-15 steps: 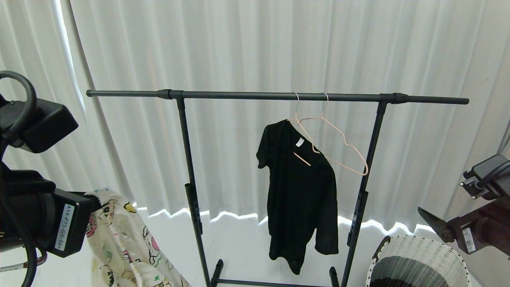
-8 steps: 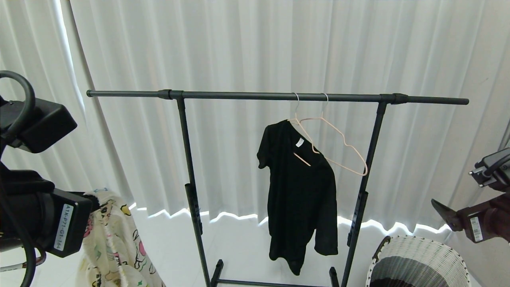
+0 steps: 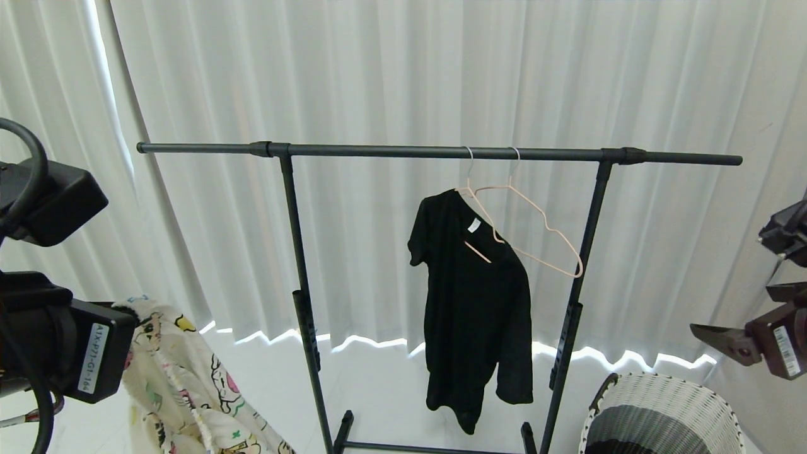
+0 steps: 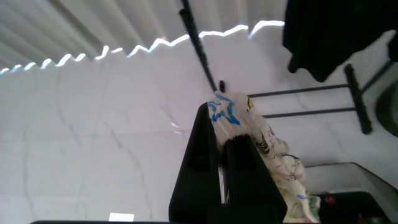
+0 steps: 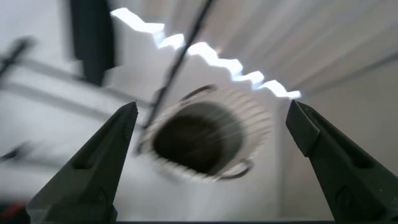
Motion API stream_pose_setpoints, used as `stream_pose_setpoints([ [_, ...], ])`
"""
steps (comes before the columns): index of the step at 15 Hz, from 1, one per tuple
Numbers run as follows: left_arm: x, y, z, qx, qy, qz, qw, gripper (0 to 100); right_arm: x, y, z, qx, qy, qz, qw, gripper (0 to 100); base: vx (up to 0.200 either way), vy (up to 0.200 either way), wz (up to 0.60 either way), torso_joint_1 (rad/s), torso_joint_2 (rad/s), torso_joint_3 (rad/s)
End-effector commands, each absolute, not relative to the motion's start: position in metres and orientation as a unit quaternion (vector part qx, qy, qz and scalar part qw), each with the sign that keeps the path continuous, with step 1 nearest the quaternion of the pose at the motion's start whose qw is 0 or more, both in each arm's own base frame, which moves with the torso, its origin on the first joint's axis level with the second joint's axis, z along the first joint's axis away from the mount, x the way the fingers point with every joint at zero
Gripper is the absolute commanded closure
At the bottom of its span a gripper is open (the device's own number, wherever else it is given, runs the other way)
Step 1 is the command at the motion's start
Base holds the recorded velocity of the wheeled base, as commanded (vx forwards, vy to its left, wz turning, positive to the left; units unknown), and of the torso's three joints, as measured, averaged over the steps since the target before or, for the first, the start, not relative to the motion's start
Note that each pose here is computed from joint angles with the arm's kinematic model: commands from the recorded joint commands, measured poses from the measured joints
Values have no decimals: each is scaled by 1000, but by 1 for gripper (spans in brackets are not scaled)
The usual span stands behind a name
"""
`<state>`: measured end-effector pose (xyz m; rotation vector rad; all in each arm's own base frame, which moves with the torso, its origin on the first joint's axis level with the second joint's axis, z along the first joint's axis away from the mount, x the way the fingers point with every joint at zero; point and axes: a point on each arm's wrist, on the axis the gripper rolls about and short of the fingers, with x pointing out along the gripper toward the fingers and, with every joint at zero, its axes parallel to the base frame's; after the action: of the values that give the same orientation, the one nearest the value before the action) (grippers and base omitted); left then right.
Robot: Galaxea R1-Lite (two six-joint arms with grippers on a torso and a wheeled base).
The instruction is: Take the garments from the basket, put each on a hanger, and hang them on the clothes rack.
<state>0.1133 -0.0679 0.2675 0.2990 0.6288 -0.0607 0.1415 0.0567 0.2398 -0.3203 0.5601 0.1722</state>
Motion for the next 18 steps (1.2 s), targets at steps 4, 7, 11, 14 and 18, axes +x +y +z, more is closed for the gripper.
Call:
stream_pose_setpoints([
  [4,110,-66,269,141,303,-32,942,100,145,66,286,-93,305,158,935,0,50,0,0,1,-1,1],
  [7,111,-66,269,141,302,-32,942,100,149,68,286,-93,299,160,936,0,200,0,0,-1,-9,-1],
  [11,111,-66,270,140,301,-32,943,100,153,71,286,-88,302,179,932,0,200,0,0,7,1,-4],
  [14,111,-66,270,140,301,-32,943,100,159,74,283,-91,312,182,928,0,200,0,0,5,-1,2],
  [18,110,-66,270,139,300,-33,943,100,173,81,280,-84,306,198,927,0,200,0,0,0,2,4],
])
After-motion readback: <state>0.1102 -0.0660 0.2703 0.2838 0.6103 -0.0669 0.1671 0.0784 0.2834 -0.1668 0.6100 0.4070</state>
